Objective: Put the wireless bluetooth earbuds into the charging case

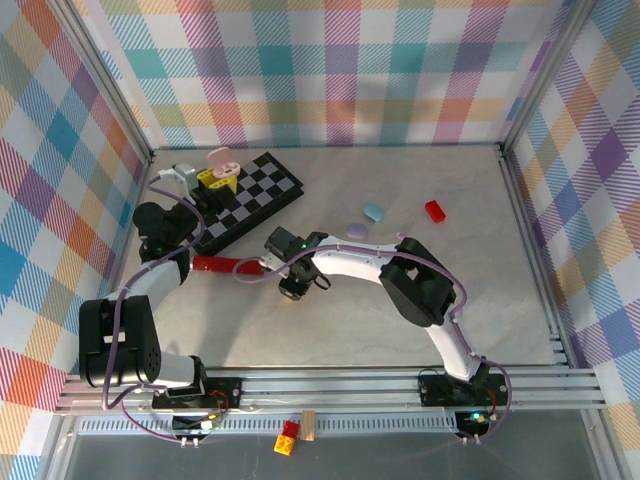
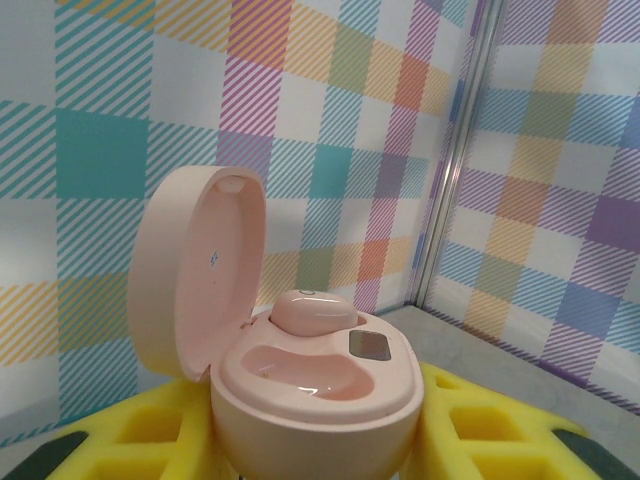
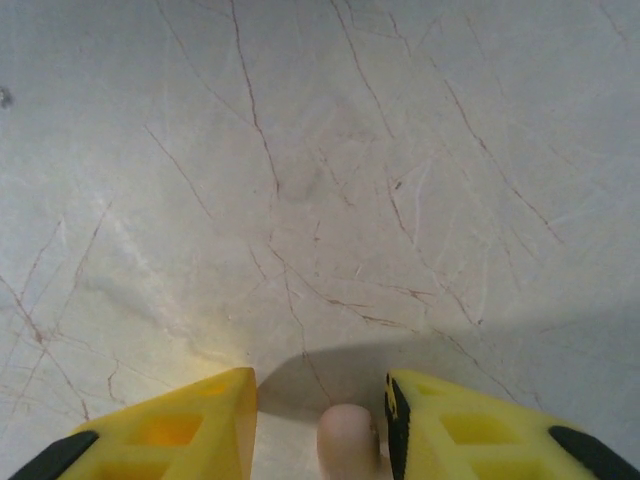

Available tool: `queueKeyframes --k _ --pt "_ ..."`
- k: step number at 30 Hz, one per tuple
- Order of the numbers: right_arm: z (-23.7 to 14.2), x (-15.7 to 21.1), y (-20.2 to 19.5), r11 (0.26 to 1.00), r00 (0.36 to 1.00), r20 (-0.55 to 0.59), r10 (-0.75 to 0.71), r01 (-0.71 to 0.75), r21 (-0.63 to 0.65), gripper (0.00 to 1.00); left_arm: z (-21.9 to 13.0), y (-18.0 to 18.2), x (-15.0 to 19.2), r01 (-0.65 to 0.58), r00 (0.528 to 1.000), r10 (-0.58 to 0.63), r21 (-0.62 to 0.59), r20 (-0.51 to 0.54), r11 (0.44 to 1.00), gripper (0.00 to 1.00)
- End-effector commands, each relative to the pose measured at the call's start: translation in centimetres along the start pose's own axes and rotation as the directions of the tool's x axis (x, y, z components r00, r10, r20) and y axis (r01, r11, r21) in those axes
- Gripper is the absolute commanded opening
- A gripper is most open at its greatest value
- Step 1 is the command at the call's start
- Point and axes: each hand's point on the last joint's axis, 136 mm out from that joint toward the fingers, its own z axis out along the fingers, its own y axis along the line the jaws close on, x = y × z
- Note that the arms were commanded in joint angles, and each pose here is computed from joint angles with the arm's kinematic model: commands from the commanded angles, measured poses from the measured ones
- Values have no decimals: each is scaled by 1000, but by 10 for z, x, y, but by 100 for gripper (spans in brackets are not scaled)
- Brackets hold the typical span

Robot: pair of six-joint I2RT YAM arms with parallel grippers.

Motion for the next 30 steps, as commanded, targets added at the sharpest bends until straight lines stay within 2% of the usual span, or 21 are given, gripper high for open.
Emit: queueKeyframes --k 1,6,13,19,22,26,30 --pt "-12 6 -8 999 999 -21 -27 28 37 32 0 -5 -19 -51 998 50 26 38 998 37" --pt "-12 8 -8 999 1000 -28 -3 4 38 23 1 -7 -17 -49 998 48 32 35 998 37" --pt "-17 13 -19 998 999 -35 41 -39 52 23 2 -9 -14 -47 998 46 43 30 998 37" --pt "-22 18 -27 995 995 -38 89 -87 46 16 3 -13 -13 -48 999 46 53 28 997 37" --pt "-27 19 -31 993 993 -26 114 -113 39 16 5 -17 -9 -49 999 47 66 24 997 37" --pt "-35 29 -44 972 973 -11 232 -231 45 16 10 -26 -2 -45 999 44 90 17 995 37" --pt "-40 59 -65 923 924 -33 382 -379 75 16 17 -39 8 -41 999 42 118 -2 992 37"
